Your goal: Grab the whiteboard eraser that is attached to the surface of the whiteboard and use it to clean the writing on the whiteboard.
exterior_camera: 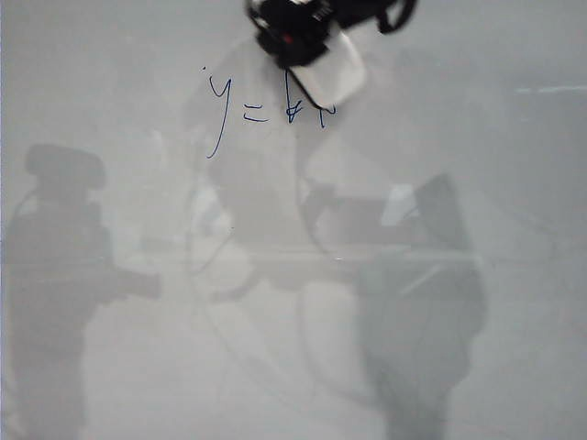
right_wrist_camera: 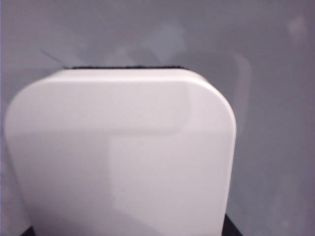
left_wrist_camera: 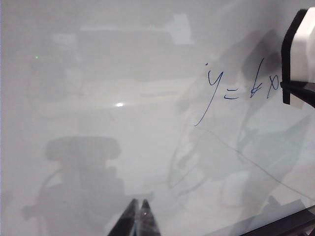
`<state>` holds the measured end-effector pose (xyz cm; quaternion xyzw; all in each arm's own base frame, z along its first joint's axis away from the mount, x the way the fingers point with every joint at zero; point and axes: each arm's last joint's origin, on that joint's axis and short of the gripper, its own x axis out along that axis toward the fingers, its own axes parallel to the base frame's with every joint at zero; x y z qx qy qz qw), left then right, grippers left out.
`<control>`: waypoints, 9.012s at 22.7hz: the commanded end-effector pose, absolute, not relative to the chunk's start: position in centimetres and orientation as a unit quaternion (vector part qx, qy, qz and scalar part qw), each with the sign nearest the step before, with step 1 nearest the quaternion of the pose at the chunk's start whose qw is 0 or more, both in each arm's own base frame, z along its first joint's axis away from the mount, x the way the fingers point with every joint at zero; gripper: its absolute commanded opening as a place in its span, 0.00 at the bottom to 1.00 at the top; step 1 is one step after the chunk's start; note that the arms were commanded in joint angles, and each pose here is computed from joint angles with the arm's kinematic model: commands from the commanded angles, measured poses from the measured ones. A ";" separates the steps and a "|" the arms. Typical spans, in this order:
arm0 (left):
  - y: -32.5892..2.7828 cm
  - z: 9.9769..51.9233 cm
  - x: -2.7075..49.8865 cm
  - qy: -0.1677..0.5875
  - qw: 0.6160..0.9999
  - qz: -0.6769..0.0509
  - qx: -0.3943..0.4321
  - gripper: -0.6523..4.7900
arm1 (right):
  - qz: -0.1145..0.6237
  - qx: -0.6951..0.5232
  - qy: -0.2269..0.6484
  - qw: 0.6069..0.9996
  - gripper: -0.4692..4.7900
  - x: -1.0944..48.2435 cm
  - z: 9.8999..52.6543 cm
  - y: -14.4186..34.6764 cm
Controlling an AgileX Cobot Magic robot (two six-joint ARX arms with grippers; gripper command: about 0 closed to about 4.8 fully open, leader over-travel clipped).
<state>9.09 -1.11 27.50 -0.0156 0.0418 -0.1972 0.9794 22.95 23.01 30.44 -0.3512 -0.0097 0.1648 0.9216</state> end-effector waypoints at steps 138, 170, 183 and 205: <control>-0.9 27.5 9.2 0.037 0.986 -0.159 0.045 0.11 | 0.059 -0.099 0.023 0.993 0.38 22.9 27.7 18.6; -0.9 27.5 9.2 0.038 0.985 -0.161 0.044 0.11 | 0.015 -0.135 0.042 0.990 0.37 27.7 25.6 29.7; -0.9 27.5 9.2 0.038 0.986 -0.159 0.045 0.11 | -0.161 -0.356 0.099 0.915 0.38 27.4 25.1 26.8; -0.9 27.4 9.3 0.039 0.986 -0.159 0.045 0.11 | 0.014 -0.351 0.032 0.936 0.37 30.8 26.1 34.2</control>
